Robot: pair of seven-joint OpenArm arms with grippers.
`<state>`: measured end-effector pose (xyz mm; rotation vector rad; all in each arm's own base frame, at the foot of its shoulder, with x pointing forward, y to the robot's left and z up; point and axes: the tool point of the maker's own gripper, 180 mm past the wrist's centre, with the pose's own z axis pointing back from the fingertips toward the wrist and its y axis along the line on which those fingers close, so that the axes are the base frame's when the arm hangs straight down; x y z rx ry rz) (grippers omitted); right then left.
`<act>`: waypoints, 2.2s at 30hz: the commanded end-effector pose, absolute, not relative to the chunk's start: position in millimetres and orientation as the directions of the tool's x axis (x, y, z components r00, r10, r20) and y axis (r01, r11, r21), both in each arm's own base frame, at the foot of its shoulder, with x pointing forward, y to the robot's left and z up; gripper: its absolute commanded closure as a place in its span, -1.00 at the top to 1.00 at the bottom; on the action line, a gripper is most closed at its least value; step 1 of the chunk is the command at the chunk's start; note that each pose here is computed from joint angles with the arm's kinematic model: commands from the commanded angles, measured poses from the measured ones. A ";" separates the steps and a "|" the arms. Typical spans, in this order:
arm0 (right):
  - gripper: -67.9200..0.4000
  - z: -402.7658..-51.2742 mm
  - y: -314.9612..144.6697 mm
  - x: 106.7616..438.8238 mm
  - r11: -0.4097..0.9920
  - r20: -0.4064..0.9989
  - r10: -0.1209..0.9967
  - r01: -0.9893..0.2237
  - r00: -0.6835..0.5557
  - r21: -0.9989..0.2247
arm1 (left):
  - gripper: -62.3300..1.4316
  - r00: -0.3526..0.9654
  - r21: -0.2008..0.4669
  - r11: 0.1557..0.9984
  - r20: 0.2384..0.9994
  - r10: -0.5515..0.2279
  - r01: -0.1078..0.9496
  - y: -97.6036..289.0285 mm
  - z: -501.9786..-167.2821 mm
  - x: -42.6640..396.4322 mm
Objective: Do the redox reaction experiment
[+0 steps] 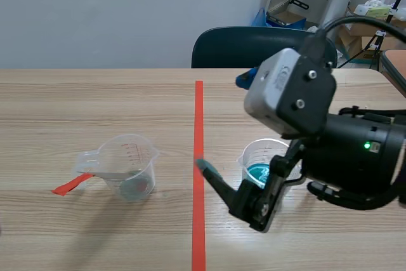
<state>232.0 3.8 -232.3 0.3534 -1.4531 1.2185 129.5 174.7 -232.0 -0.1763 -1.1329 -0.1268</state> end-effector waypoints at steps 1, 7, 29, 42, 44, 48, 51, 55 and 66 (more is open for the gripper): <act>1.00 -234.2 6.8 234.1 0.386 0.845 0.413 -0.775 -0.340 -0.500 | 1.00 0.384 -0.075 0.982 0.923 0.002 0.175 174.4 -222.9 134.5; 1.00 -250.3 43.2 215.5 0.224 0.820 0.347 -0.809 -0.454 -0.543 | 1.00 0.335 -0.074 0.982 0.942 0.011 0.175 174.4 -214.0 137.9; 1.00 -274.4 151.6 219.6 0.115 0.784 0.149 -0.777 -0.603 -0.619 | 1.00 0.253 -0.034 0.966 0.967 -0.033 0.255 162.7 -201.0 141.0; 0.66 -258.9 157.7 224.6 0.168 0.758 0.107 -0.740 -0.643 -0.651 | 1.00 0.252 -0.034 0.966 0.967 -0.033 0.255 162.7 -200.9 141.4; 0.47 -257.7 157.4 225.8 0.177 0.754 0.107 -0.734 -0.648 -0.656 | 1.00 0.252 -0.034 0.966 0.967 -0.033 0.255 162.7 -200.9 141.4; 0.05 -253.8 156.7 227.7 0.198 0.743 0.101 -0.718 -0.662 -0.667 | 1.00 0.253 -0.034 0.966 0.967 -0.033 0.255 162.8 -201.1 141.4; -0.26 -253.7 156.7 227.8 0.198 0.743 0.101 -0.718 -0.662 -0.667 | 1.00 0.255 -0.034 0.966 0.966 -0.034 0.255 162.8 -201.4 141.3; -0.65 -253.6 156.5 228.0 0.199 0.743 0.102 -0.718 -0.662 -0.667 | 1.00 0.255 -0.034 0.966 0.966 -0.034 0.255 162.8 -201.3 141.3; -0.97 -236.9 152.9 240.5 0.212 0.842 0.093 -0.816 -0.532 -0.538 | 1.00 0.255 -0.034 0.966 0.966 -0.034 0.255 162.8 -201.3 141.3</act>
